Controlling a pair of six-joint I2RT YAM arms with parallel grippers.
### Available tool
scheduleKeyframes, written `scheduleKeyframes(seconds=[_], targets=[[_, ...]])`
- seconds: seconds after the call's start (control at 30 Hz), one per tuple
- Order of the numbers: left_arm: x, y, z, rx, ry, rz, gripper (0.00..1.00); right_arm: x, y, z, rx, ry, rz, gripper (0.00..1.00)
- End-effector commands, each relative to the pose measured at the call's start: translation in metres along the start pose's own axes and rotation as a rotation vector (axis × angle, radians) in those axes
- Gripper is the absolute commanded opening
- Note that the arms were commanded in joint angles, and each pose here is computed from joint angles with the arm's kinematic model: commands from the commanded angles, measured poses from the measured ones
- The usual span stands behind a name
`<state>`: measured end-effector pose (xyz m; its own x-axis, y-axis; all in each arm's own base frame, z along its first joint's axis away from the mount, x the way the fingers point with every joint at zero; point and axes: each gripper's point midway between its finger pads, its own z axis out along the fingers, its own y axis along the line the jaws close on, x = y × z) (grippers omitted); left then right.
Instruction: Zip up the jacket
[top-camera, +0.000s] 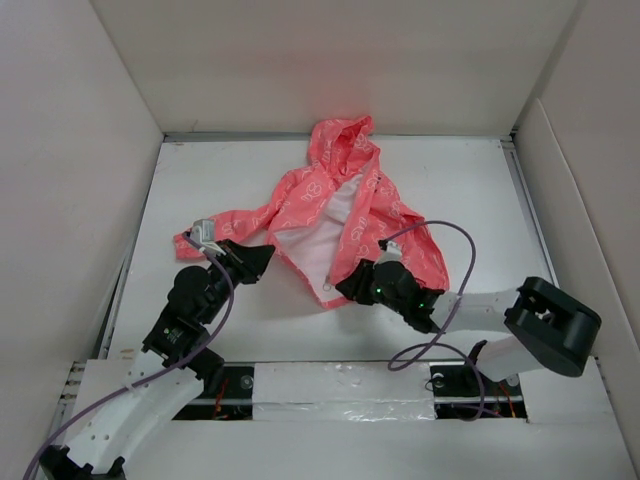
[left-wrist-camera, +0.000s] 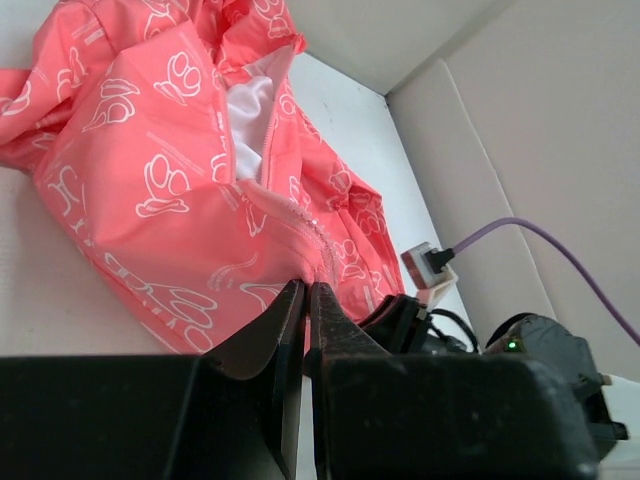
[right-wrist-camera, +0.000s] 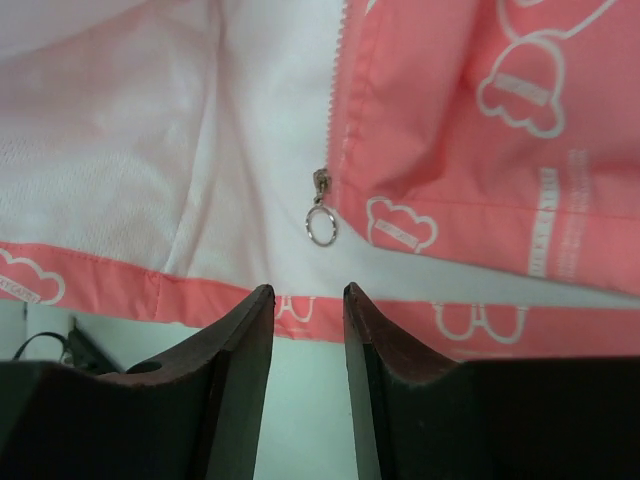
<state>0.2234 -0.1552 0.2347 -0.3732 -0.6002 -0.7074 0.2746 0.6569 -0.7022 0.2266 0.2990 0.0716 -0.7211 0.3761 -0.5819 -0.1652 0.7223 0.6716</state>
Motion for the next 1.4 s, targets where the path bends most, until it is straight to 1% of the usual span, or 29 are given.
scheduleKeyframes(seconds=[0.0,0.03,0.13,0.3,0.37,0.4,0.43,0.53,0.7,0.83,0.93,1.07,1.1,1.23,1.37], targets=[[-0.011,-0.011,-0.001,0.041,-0.029,0.004,0.0,0.002,0.029,0.01,-0.131,-0.035,0.144,0.41],[-0.011,-0.012,0.0,0.042,-0.03,0.002,0.0,0.0,0.034,0.012,-0.157,-0.043,0.173,0.41],[-0.01,-0.011,0.0,0.041,-0.029,0.002,0.0,0.008,0.031,0.022,-0.15,-0.039,0.2,0.42],[-0.007,-0.017,-0.001,0.076,-0.016,0.001,0.0,0.008,0.029,0.026,-0.164,-0.086,0.25,0.42],[-0.007,-0.018,-0.001,0.082,-0.014,0.001,0.0,0.011,0.025,0.028,-0.139,-0.093,0.261,0.42],[-0.007,-0.018,-0.001,0.084,-0.013,0.001,0.0,0.007,0.023,0.029,-0.124,-0.123,0.264,0.42],[-0.007,-0.018,-0.001,0.081,-0.013,0.001,0.0,0.01,0.014,0.031,-0.078,-0.123,0.266,0.42],[-0.009,-0.02,-0.002,0.086,-0.017,0.006,0.0,0.007,0.002,0.032,-0.012,-0.146,0.275,0.41],[-0.014,-0.022,-0.004,0.087,-0.033,0.006,0.0,0.001,-0.013,0.032,0.062,-0.192,0.285,0.41],[-0.015,-0.022,-0.004,0.081,-0.03,0.011,0.0,-0.005,-0.025,0.035,0.161,-0.22,0.256,0.41],[-0.014,-0.022,-0.004,0.082,-0.025,0.014,0.0,-0.015,-0.02,0.038,0.153,-0.264,0.255,0.42],[-0.012,-0.022,-0.004,0.082,-0.014,0.02,0.0,-0.018,-0.019,0.043,0.167,-0.279,0.242,0.42],[-0.012,-0.022,-0.004,0.082,-0.014,0.02,0.0,-0.022,-0.021,0.042,0.175,-0.299,0.238,0.42],[-0.009,-0.022,-0.003,0.089,-0.006,0.017,0.0,-0.033,-0.016,0.042,0.171,-0.337,0.192,0.42],[-0.008,-0.022,-0.003,0.089,0.001,0.017,0.0,-0.043,-0.013,0.046,0.183,-0.364,0.145,0.38]])
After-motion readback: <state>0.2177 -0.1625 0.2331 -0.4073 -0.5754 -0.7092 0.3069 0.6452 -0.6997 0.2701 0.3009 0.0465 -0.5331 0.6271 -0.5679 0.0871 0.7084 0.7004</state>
